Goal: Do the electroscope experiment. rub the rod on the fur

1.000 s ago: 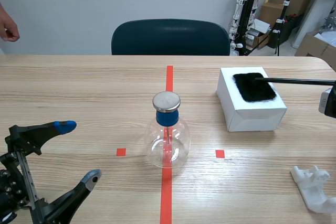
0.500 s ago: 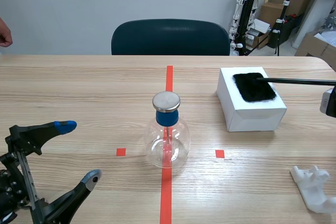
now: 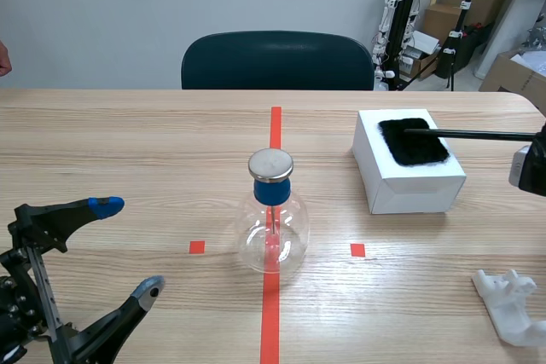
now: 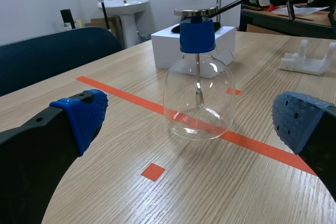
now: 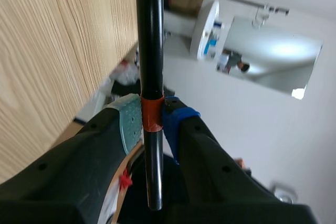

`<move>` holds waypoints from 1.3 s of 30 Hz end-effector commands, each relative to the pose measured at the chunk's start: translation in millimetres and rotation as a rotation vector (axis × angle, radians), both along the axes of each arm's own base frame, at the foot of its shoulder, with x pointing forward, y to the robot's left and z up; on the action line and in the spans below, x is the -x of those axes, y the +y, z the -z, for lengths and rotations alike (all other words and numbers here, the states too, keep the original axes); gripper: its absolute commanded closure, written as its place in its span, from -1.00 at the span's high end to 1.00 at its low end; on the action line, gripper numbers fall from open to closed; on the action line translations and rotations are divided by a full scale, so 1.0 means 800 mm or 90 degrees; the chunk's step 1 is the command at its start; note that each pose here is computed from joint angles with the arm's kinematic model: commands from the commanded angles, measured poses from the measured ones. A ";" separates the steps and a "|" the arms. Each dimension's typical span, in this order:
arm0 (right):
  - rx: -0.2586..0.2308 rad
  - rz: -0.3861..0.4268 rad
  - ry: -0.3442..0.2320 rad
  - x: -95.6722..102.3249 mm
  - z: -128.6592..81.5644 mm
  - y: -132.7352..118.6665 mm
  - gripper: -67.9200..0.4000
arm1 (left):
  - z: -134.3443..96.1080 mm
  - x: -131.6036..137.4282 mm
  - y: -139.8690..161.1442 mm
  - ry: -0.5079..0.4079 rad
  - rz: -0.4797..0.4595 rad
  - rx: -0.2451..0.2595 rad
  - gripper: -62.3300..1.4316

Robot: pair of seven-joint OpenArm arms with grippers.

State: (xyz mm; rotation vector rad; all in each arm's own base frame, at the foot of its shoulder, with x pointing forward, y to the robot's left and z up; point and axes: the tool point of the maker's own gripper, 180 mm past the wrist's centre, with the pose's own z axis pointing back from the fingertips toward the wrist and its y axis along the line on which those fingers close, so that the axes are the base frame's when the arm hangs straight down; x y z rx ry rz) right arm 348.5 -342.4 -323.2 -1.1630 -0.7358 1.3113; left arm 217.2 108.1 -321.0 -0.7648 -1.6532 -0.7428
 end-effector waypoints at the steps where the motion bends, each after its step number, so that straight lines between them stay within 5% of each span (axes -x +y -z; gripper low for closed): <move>1: 0.022 0.017 -0.027 -0.007 -0.022 -0.016 -0.97 | -0.010 -0.004 0.003 -0.018 -0.005 0.011 1.00; 5: 0.024 0.024 -0.027 -0.007 -0.022 -0.018 -0.97 | -0.010 -0.004 0.003 -0.018 -0.005 0.011 1.00; 13: -0.003 -0.060 -0.018 -0.012 -0.017 0.012 -0.97 | -0.010 -0.004 0.003 -0.018 -0.005 0.011 1.00; 22: 0.026 0.033 -0.032 -0.006 -0.024 -0.021 -0.97 | -0.010 -0.004 0.003 -0.018 -0.005 0.011 1.00; 32: -0.003 -0.059 -0.018 -0.012 -0.017 0.012 -0.97 | -0.010 -0.004 0.003 -0.018 -0.005 0.011 1.00; 39: 0.031 0.036 -0.032 -0.006 -0.025 -0.023 -0.97 | -0.010 -0.004 0.003 -0.018 -0.005 0.011 1.00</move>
